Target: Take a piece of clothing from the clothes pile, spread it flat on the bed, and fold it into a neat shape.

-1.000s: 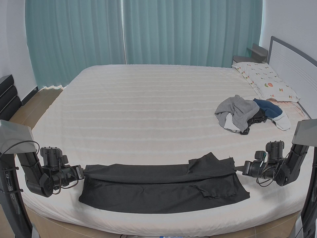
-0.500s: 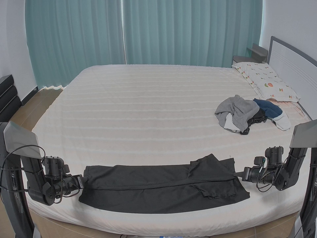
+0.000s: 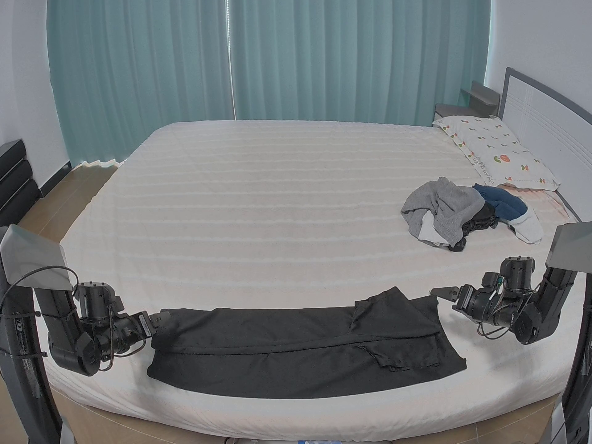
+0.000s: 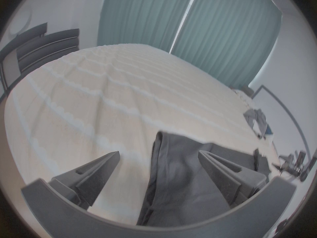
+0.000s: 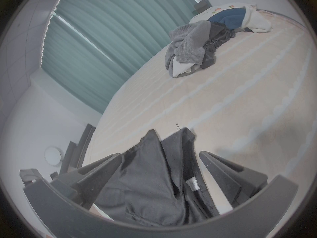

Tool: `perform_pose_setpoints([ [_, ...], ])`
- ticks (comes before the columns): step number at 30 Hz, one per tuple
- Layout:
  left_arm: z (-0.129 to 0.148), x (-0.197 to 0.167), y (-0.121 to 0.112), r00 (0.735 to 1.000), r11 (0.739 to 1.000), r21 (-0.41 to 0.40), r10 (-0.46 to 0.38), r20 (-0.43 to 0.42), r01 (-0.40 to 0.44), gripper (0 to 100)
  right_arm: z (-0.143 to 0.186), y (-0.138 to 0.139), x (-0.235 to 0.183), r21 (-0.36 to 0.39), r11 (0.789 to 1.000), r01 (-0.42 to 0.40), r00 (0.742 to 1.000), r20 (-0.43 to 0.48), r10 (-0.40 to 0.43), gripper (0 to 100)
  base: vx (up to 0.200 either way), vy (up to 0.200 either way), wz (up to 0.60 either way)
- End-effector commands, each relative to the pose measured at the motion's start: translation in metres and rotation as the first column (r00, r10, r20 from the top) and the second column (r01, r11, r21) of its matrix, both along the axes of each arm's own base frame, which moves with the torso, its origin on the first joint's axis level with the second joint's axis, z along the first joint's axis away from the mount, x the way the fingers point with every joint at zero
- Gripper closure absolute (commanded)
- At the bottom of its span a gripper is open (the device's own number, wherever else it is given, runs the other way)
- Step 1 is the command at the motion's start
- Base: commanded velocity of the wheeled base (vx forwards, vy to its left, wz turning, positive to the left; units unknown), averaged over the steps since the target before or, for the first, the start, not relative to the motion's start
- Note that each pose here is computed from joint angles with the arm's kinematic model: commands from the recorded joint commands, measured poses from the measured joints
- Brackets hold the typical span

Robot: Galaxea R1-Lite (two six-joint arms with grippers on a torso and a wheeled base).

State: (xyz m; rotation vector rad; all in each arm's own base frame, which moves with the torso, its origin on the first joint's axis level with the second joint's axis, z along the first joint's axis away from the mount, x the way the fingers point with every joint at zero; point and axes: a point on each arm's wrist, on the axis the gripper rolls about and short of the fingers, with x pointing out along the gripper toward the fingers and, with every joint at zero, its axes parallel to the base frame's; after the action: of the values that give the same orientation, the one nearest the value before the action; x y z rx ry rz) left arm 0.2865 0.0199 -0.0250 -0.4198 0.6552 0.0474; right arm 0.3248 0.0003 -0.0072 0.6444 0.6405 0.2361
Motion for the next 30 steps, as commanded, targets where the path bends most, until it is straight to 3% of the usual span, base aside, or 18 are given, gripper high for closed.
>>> perform_pose_setpoints([
  [1, 0.021, 0.031, 0.003, 0.993, 0.993, -0.096, 0.076, 0.087, -0.067, 0, -0.005, 0.000, 0.015, 0.059, 0.997, 0.043, 0.999, -0.014, -0.042, 0, 0.000, 0.000, 0.00],
  [7, 0.025, 0.060, -0.001, 0.991, 0.967, -0.216, 0.129, -0.046, -0.136, 0, -0.016, -0.001, 0.024, 0.138, 0.987, 0.080, 0.996, -0.060, -0.073, 0, 0.000, 0.000, 0.00],
  [11, 0.015, 0.069, -0.008, 0.987, 0.964, -0.225, 0.118, -0.110, -0.141, 0, -0.018, 0.000, 0.028, 0.158, 0.984, 0.086, 0.995, -0.069, -0.076, 0, 0.000, 0.000, 0.00],
  [17, -0.002, 0.073, -0.018, 0.986, 0.970, -0.211, 0.097, -0.138, -0.125, 0, -0.018, 0.003, 0.026, 0.160, 0.984, 0.080, 0.995, -0.074, -0.069, 0, 0.000, 0.000, 0.00],
  [25, -0.003, 0.072, -0.019, 0.985, 0.972, -0.204, 0.091, -0.143, -0.120, 0, -0.017, 0.002, 0.025, 0.158, 0.984, 0.087, 0.994, -0.075, -0.076, 0, 0.000, 0.000, 0.00],
  [26, -0.003, 0.073, -0.019, 0.986, 0.972, -0.204, 0.091, -0.142, -0.119, 100, -0.017, 0.002, 0.025, 0.159, 0.983, 0.088, 0.994, -0.074, -0.077, 0, 0.000, 0.000, 0.00],
  [30, -0.006, 0.072, -0.018, 0.982, 0.973, -0.178, 0.122, -0.146, -0.148, 100, -0.019, 0.003, 0.025, 0.153, 0.984, 0.091, 0.994, -0.078, -0.080, 0, 0.000, 0.000, 0.00],
])
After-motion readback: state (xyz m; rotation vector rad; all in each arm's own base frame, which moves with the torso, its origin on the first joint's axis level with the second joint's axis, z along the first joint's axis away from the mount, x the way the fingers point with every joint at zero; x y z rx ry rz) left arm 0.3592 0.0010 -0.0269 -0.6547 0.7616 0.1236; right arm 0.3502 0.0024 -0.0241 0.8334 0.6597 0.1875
